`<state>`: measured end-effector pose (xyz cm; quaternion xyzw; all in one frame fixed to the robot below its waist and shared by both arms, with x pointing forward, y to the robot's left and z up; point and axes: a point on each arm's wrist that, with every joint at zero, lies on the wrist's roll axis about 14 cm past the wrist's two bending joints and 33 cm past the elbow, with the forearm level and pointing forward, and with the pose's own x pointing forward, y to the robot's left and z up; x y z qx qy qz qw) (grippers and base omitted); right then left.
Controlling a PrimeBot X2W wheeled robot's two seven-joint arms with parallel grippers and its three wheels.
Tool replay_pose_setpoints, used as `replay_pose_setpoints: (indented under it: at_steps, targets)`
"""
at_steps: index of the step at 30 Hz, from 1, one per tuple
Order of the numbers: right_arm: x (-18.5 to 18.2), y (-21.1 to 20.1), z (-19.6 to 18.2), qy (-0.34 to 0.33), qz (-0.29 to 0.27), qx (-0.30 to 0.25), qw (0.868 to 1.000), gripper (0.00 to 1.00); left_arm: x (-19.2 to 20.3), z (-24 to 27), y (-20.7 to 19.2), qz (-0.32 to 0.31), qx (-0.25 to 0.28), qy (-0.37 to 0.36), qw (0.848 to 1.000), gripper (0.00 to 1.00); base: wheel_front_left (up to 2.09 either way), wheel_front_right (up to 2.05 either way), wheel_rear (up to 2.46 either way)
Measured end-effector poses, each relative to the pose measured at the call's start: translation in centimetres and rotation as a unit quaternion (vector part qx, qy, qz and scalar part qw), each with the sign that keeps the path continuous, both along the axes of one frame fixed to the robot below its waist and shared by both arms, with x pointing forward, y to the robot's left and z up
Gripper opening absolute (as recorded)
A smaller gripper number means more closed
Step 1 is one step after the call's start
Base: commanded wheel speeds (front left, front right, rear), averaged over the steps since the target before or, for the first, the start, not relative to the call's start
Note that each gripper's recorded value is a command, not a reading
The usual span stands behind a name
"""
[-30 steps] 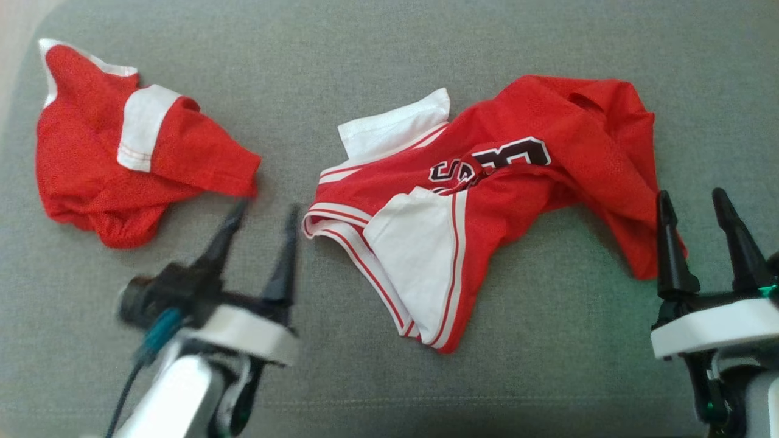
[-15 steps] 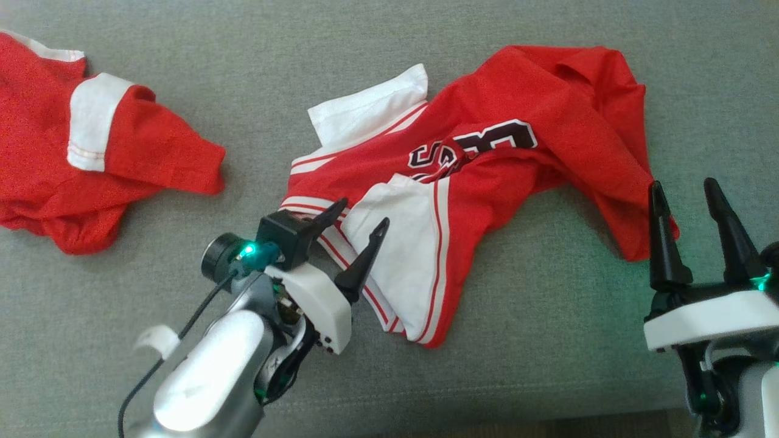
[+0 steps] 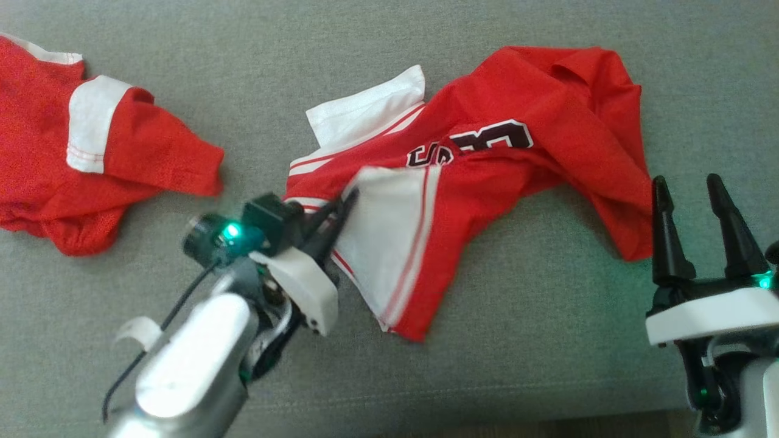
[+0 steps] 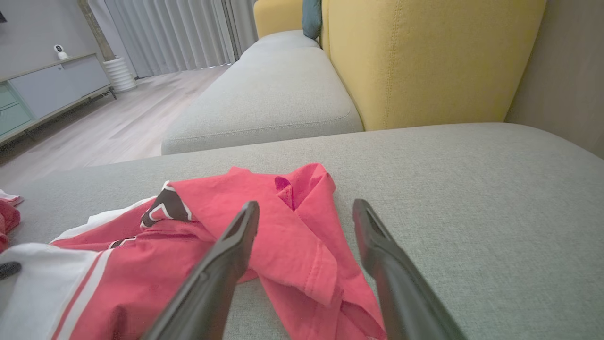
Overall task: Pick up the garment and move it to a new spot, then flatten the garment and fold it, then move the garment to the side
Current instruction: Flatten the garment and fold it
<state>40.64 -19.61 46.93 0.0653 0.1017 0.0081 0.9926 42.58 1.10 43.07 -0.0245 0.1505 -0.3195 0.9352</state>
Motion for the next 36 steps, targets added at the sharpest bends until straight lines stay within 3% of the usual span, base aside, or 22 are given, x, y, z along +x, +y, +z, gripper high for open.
replay_pose_setpoints:
  at_steps: [5,12,16,21,24,30,36]
  targets:
    - [-0.1,-0.1,0.1,-0.002,-0.002,0.005,1.0,1.0,3.7,4.3,2.6,0.029,0.039,-0.108,0.993,0.0,0.0,0.0,0.0]
    - [-0.5,-0.1,0.5,-0.007,-0.004,0.011,1.0,1.0,8.2,12.3,4.3,0.046,0.06,-0.256,0.964,0.0,0.0,0.0,0.0]
    - [-0.6,-0.3,0.7,-0.01,-0.007,0.015,1.0,1.0,9.2,15.9,4.5,0.047,0.066,-0.329,0.941,0.0,0.0,0.0,0.0]
    - [-0.6,-0.2,0.6,-0.01,-0.006,0.015,1.0,1.0,8.7,17.6,4.1,0.035,0.065,-0.371,0.926,0.0,0.0,0.0,0.0]
    - [-0.4,-0.4,0.5,-0.009,-0.008,0.015,1.0,1.0,6.4,15.2,2.6,0.004,0.056,-0.347,0.936,0.0,0.0,0.0,0.0]
    - [0.1,0.1,0.2,-0.004,-0.001,0.02,1.0,1.0,-1.5,4.8,0.6,-0.049,0.043,-0.186,0.98,0.0,0.0,0.0,0.0]
    - [0.8,1.1,0.2,-0.003,0.015,0.023,1.0,1.0,-6.1,2.2,-1.2,-0.094,0.027,-0.121,0.988,0.0,0.0,0.0,0.0]
